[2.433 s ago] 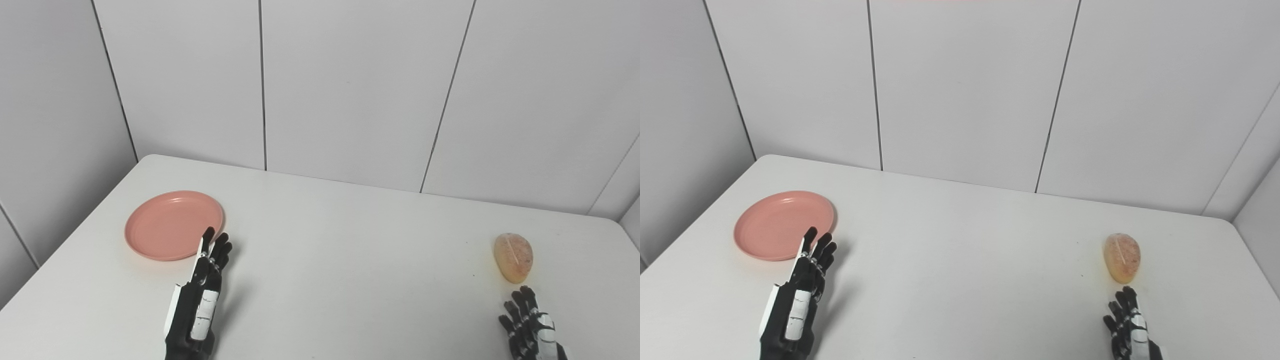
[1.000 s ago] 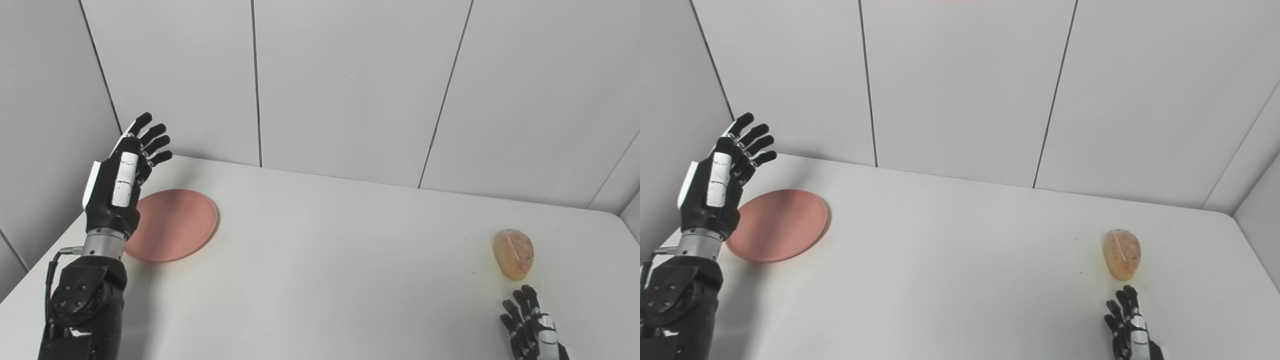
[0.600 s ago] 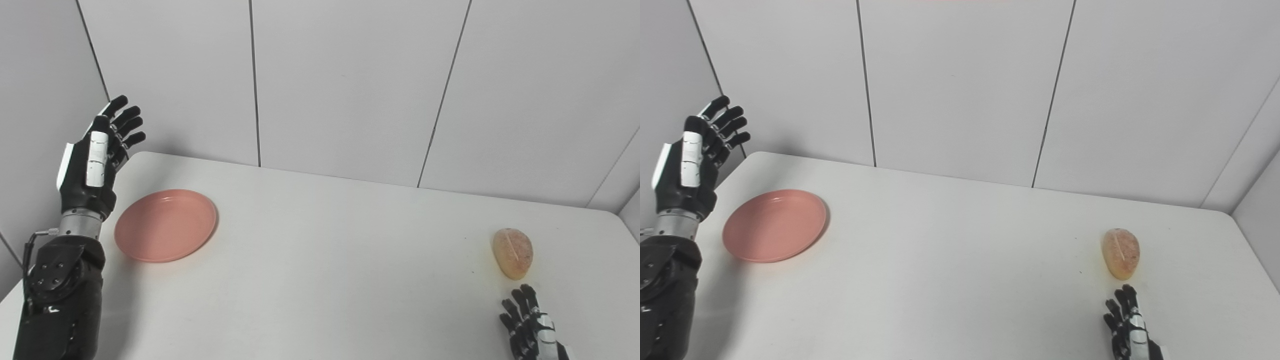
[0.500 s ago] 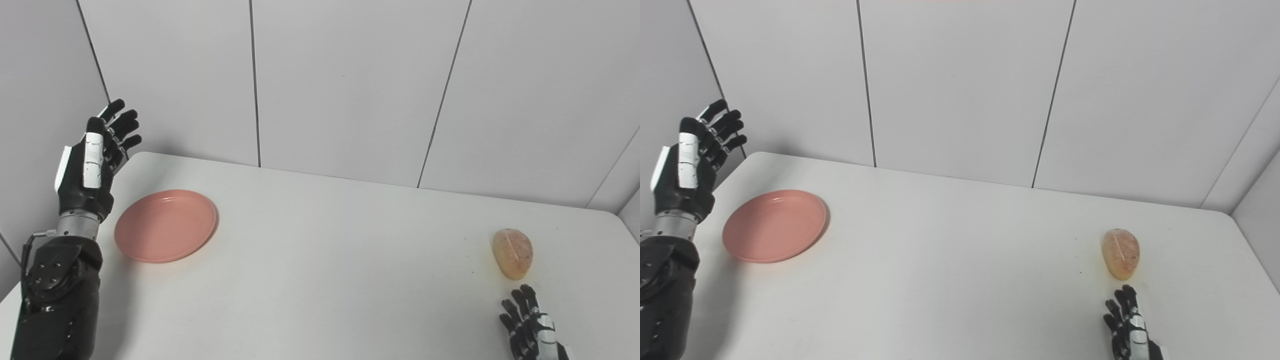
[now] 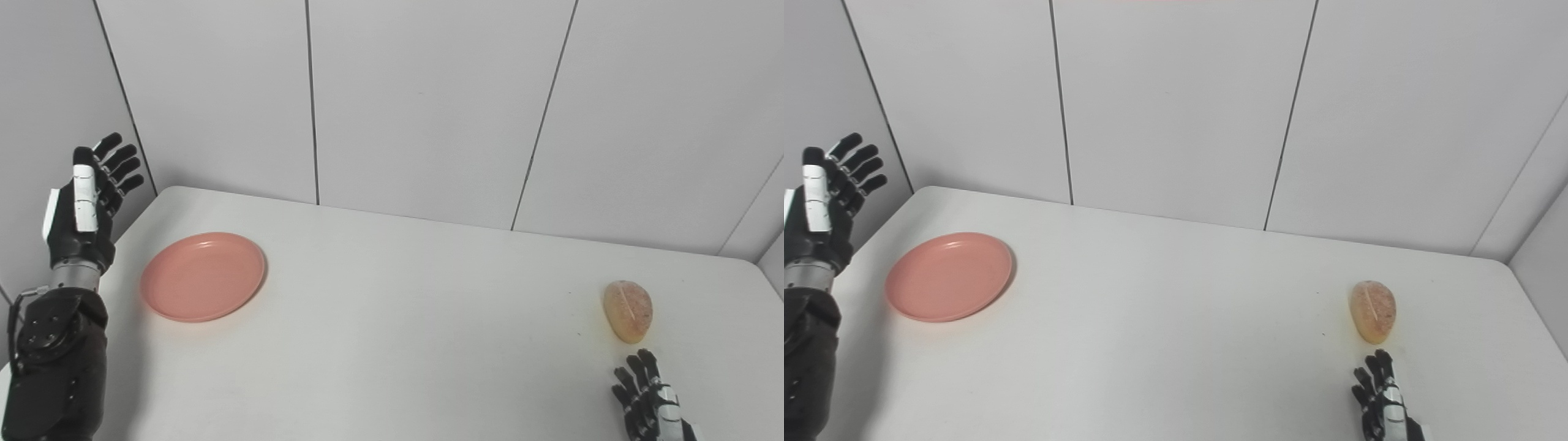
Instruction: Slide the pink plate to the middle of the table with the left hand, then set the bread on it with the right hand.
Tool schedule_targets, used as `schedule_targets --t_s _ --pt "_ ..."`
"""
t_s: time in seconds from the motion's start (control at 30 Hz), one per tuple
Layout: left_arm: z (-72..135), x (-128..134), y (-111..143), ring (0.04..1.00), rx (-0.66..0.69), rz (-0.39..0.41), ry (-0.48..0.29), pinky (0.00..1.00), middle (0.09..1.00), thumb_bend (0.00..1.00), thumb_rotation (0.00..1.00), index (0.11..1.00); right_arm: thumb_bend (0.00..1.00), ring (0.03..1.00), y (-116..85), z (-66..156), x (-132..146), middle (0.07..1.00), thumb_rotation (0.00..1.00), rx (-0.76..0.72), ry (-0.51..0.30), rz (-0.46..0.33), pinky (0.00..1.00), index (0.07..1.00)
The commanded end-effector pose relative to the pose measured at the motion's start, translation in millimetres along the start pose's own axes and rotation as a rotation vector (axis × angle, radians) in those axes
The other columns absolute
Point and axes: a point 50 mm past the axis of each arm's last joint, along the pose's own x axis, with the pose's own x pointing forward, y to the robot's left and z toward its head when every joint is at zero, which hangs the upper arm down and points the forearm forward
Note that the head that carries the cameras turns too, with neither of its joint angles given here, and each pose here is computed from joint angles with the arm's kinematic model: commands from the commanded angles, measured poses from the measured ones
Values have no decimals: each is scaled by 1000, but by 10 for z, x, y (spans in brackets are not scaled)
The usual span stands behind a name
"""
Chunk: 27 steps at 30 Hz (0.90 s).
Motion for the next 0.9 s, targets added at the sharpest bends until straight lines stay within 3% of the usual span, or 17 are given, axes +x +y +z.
schedule_targets --t_s 0.0,0.07,0.2,0.37,0.57,0.73,0.87 --pt "151 110 -52 865 -10 3 -98 848 856 876 946 836 719 971 -37 -192 -142 986 1000 3 122 -13 1000 998" --pt "52 99 -29 878 -3 6 -86 856 867 875 944 847 720 972 -43 -188 -148 987 1000 -6 124 -12 1000 999" --pt "-149 117 46 869 -1 18 -70 766 852 858 928 866 725 970 -47 -192 -151 987 1000 -10 126 -12 1000 1000" --pt "-376 141 145 830 -3 30 -39 725 831 988 847 854 729 969 -50 -201 -147 985 1000 -10 125 -12 1000 998" --pt "-612 161 248 793 -3 28 -12 675 804 1000 809 810 735 971 -44 -205 -141 985 1000 -12 127 -13 1000 997" --pt "-679 172 290 752 -4 20 5 634 767 1000 800 788 756 972 -36 -196 -148 983 1000 -6 131 -18 1000 994" --pt "-665 196 346 771 16 35 13 656 779 1000 812 787 754 968 -38 -199 -139 980 1000 -12 132 -19 1000 993"
